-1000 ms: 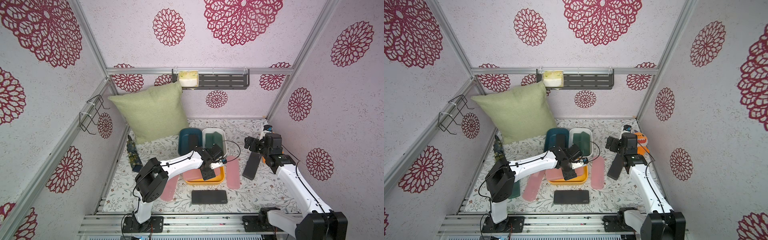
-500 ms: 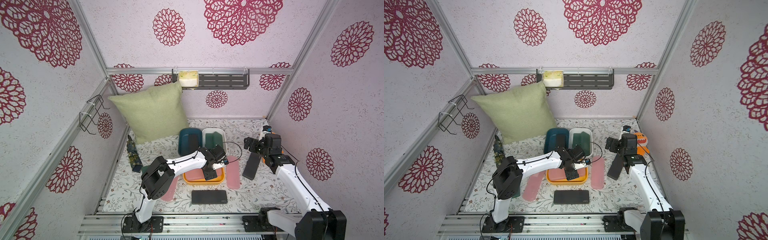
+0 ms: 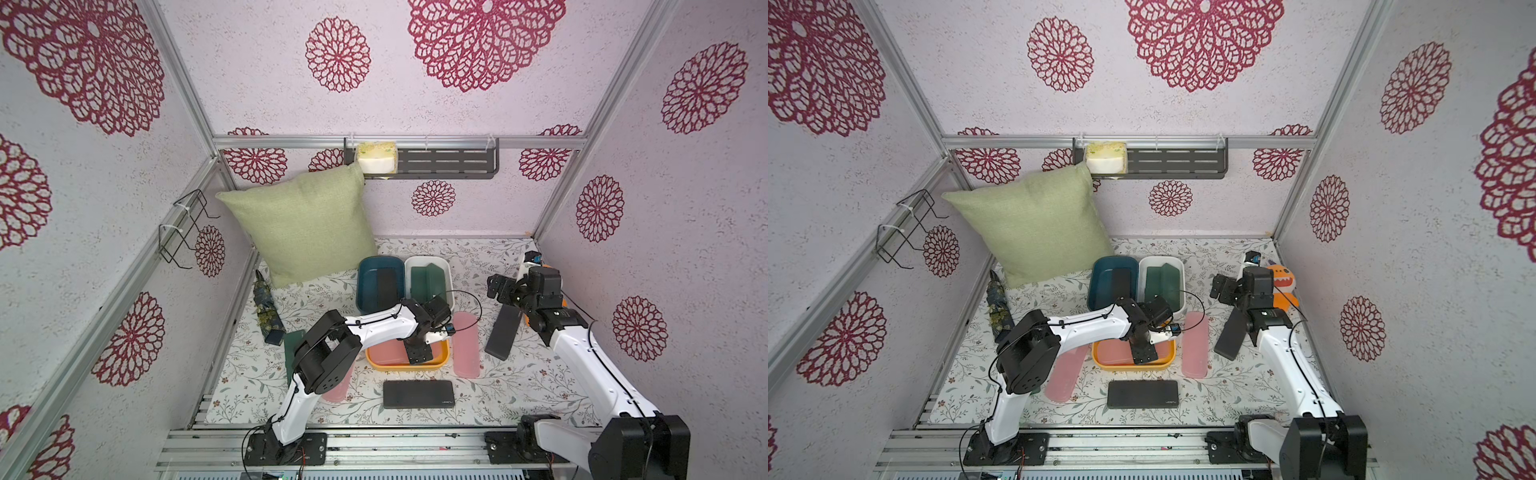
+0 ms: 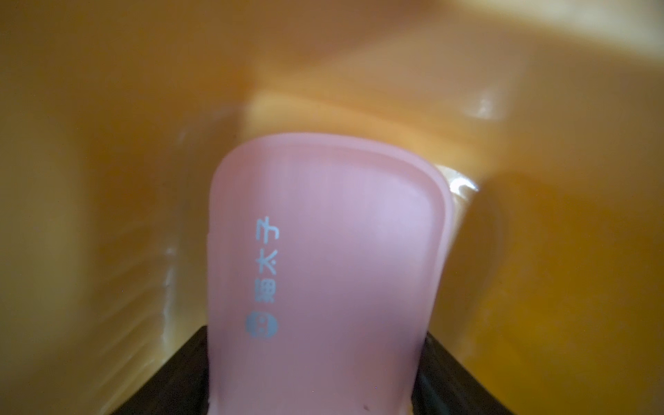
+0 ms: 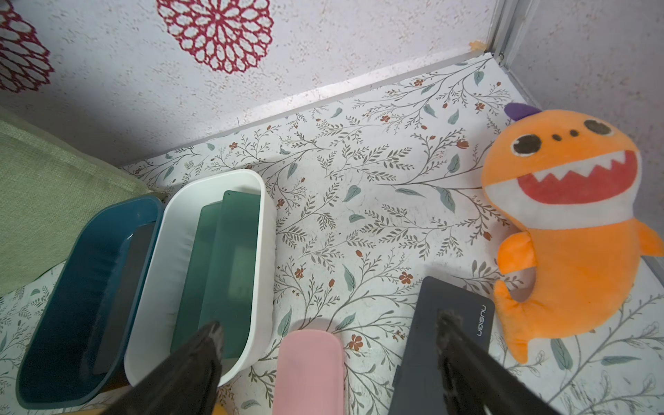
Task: Place the pencil cases by color into the storage box
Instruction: Place the pencil case at the storage box.
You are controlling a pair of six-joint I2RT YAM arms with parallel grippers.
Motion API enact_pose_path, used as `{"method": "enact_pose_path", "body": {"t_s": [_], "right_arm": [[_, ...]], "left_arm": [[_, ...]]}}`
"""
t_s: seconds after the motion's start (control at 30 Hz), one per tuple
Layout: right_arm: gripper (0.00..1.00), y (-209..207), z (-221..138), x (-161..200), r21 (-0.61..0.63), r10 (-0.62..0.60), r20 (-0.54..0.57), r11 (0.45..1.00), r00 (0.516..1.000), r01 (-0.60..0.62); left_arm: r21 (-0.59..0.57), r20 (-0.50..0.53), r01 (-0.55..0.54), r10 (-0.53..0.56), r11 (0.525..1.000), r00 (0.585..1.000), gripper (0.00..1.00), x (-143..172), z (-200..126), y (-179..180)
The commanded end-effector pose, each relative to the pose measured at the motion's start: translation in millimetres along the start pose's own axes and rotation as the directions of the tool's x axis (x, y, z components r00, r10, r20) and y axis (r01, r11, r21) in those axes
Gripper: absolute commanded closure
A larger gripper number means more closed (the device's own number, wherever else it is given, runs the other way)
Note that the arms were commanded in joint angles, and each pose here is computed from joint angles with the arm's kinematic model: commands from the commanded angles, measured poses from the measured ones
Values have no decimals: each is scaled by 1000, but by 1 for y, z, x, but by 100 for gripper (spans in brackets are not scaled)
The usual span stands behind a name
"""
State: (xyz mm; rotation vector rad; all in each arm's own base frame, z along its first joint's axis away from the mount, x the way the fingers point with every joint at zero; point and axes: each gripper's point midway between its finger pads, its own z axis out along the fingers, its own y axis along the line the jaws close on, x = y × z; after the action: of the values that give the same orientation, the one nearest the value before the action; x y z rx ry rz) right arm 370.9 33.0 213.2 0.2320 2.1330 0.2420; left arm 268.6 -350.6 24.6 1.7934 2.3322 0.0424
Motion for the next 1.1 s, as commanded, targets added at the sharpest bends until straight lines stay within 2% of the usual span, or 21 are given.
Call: {"method": "enact_pose_path", "body": {"t_s": [0.0,0.1,0.13,0.17,0.4,0.77,1.07], "right_arm": [[5,3,-1,-10,-19,-9,36,1000,999,10],[5,3,0,-9,-19,-8,34,1000,999,9],[5,3,0,-9,-20,-8,32,1000,999,9],[5,3,0,-9,-20,-9,33,1000,999,9],[5,1,-1,-9,-12,-8,31,1000,999,9],[4,-14,9,1,61,19,-12,998,1000,-18],[3,-30,22,19,141,40,-75,990,996,-29]], "left_arm": [[-6,8,-1,2,1000,1000,17,-7,4,0],[-17,-2,11,-11,1000,1000,12,-7,6,2],[-20,-3,13,-13,1000,1000,5,-7,6,3],[-20,-8,12,-12,1000,1000,2,-6,7,3],[-61,-3,12,-12,998,1000,3,-10,0,12],[-188,29,11,-5,982,1000,3,-13,-40,39],[-159,53,13,-5,987,999,3,-13,-46,33]]}}
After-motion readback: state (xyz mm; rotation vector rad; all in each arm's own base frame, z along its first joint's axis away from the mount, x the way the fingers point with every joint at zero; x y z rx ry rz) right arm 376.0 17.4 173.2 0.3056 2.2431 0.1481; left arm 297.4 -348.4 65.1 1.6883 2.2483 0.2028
